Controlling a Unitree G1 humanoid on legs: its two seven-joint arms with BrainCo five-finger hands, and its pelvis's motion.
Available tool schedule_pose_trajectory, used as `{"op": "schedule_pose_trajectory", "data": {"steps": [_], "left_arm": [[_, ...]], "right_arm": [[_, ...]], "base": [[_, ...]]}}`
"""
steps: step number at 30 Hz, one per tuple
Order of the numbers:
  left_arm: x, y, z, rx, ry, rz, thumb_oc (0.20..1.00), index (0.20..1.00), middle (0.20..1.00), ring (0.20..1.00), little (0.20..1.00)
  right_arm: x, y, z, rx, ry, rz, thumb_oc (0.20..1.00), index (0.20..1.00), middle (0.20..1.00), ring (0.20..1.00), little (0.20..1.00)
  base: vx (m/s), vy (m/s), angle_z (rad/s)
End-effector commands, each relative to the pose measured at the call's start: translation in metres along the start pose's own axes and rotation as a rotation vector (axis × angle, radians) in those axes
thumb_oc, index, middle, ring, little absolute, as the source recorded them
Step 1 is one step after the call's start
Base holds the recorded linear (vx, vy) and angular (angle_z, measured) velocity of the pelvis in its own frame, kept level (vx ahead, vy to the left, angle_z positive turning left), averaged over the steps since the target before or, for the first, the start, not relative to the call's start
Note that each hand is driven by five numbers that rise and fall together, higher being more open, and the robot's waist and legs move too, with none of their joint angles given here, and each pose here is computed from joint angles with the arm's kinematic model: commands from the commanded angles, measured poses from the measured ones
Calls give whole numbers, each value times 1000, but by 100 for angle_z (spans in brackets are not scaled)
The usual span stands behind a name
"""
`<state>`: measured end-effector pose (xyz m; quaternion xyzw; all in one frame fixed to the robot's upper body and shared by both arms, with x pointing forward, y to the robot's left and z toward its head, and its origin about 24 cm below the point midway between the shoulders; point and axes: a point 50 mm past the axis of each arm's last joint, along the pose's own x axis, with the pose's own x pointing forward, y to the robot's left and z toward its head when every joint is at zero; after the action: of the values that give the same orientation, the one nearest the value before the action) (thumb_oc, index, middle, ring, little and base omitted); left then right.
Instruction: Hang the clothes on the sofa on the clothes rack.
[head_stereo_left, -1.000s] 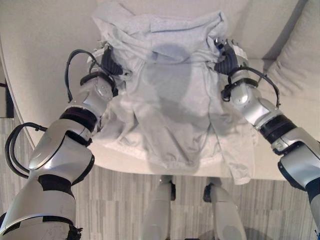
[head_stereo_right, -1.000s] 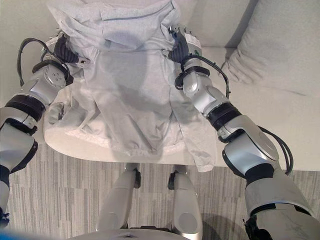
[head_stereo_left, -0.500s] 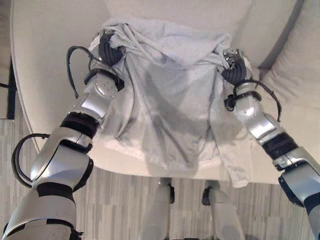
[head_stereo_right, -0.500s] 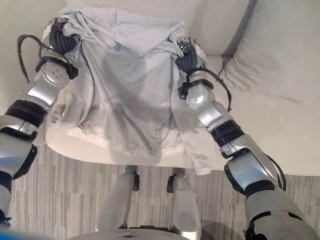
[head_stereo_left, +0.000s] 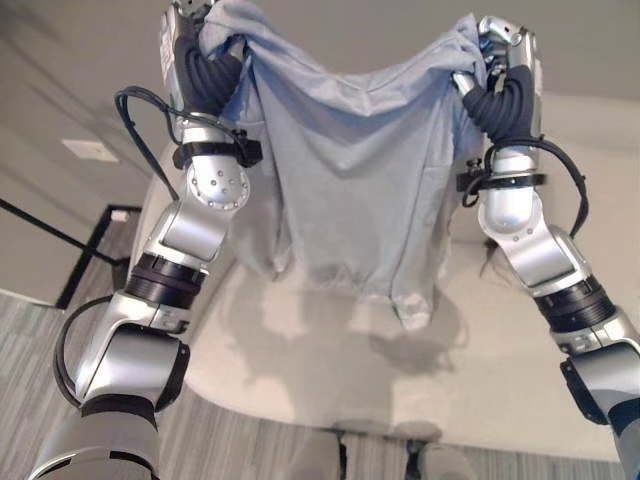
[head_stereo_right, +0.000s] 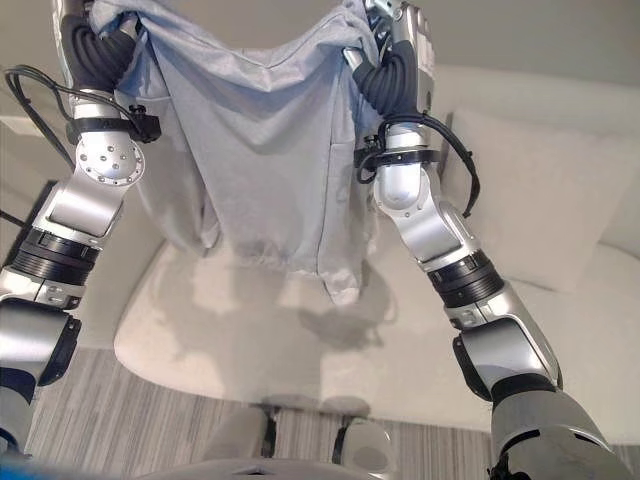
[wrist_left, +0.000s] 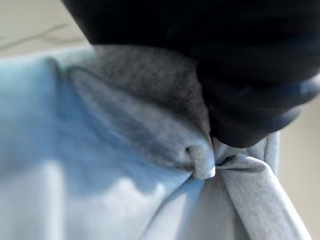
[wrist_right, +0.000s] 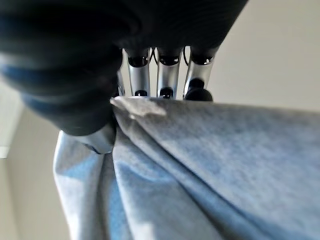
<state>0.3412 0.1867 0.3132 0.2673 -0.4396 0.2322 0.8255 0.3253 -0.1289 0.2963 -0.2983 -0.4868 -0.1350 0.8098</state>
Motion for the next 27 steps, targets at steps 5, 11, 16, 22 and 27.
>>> {"op": "schedule_pose_trajectory", "data": {"steps": [5,11,16,22,27], "left_arm": [[19,12,11,55,-115,74,200,200,200,200,200],[25,32,18,91,-185,124,200,200,200,200,200],[26,41,15,132,-197,128,200,200,200,200,200],[16,49,0,134,-144,155,200,200,200,200,200],[3,26,1,63,-113,89,200,200,200,200,200]], "right_arm": [[14,-6,6,-20,-84,-61,200,200,200,200,200],[26,-9,14,-18,-145,-48,200,200,200,200,200],[30,-11,14,-34,-154,-27,200,200,200,200,200],[21,-11,7,-52,-130,-5,200,200,200,200,200],[0,-21,-13,-88,-43,-10,200,200,200,200,200]], "base": [[7,-123,16],[-74,-80,12],[-72,81,21],[-77,305,15],[-90,517,13]]}}
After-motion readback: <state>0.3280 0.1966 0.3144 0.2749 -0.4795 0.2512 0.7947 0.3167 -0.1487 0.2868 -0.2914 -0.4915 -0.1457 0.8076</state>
